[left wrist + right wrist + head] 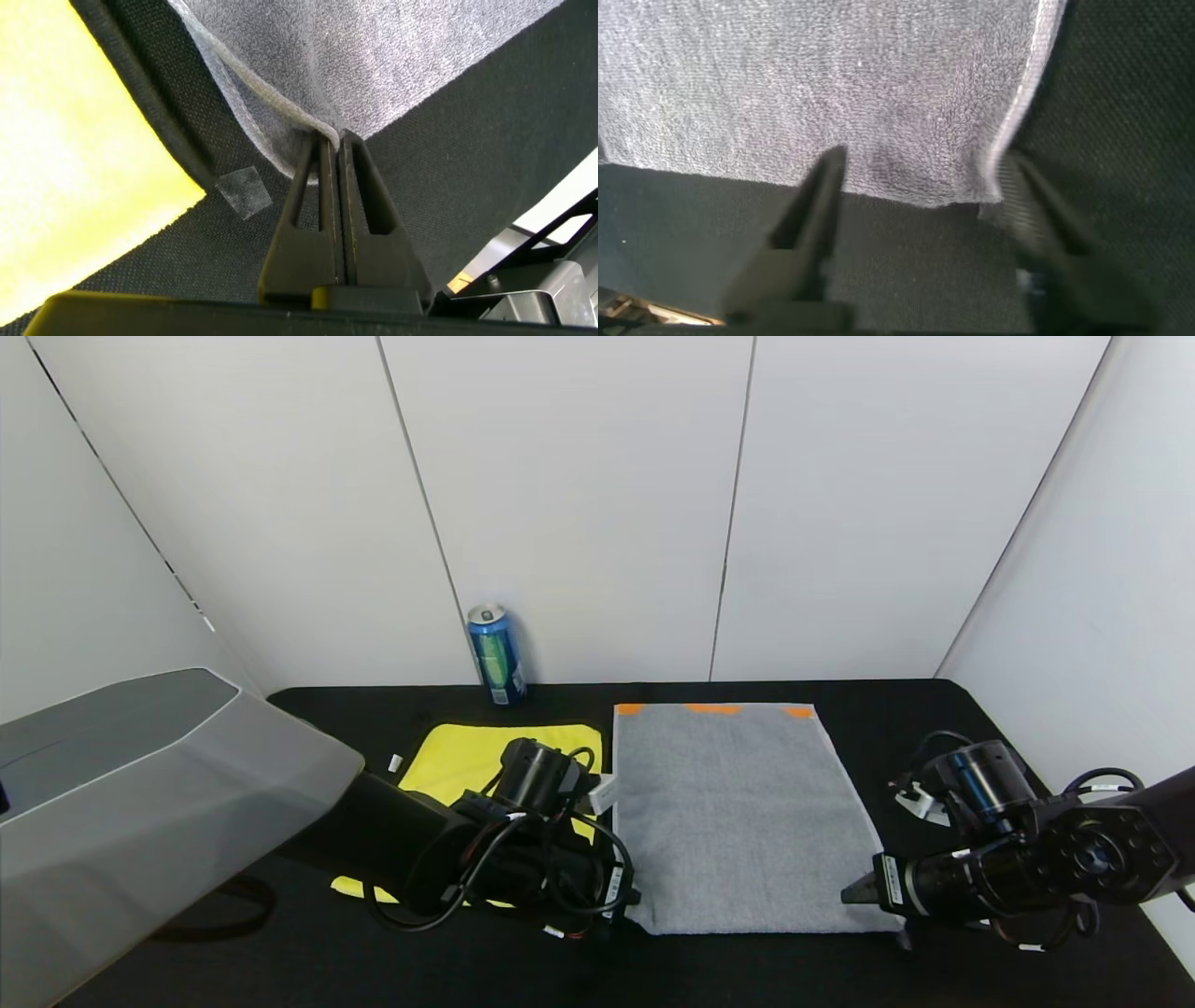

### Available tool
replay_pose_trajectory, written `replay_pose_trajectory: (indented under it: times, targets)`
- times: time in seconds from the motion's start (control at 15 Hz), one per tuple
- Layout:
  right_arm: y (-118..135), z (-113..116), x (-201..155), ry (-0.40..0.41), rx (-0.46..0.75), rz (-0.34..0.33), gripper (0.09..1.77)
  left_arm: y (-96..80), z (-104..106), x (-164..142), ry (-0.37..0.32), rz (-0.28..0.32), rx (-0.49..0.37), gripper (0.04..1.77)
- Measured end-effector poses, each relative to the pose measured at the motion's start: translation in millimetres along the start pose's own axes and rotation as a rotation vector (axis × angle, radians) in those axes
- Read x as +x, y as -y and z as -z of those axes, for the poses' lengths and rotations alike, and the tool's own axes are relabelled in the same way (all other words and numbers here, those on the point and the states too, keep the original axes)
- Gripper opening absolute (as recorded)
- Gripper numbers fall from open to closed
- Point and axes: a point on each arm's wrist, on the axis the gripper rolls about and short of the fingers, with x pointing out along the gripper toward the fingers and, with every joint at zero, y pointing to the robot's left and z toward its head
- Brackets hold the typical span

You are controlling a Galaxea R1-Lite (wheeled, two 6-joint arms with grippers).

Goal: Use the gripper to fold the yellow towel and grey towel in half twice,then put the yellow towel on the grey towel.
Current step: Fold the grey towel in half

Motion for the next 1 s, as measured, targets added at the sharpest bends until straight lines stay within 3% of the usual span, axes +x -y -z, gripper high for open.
replay_pose_trajectory:
  times: [0.2, 0.27, 0.33, 1.0]
  targets:
    - [-0.2, 0.3, 0.0, -0.001, -0.001, 0.0, 0.76, 0.1, 0.1, 0.2, -0.001, 0.0, 0.0, 0.1]
    - [-0.2, 0.3, 0.0, -0.001, -0.001, 0.0, 0.32, 0.1, 0.1, 0.2, -0.001, 0.0, 0.0, 0.1]
    - [-0.3, 0.4, -0.1, -0.001, -0.001, 0.0, 0.13, 0.1, 0.1, 0.2, -0.001, 0.0, 0.0, 0.1]
    - [2.0, -0.6, -7.4, 0.015, 0.012, -0.004, 0.12, 0.1, -1.1, -2.6, 0.006, 0.0, -0.006, 0.1]
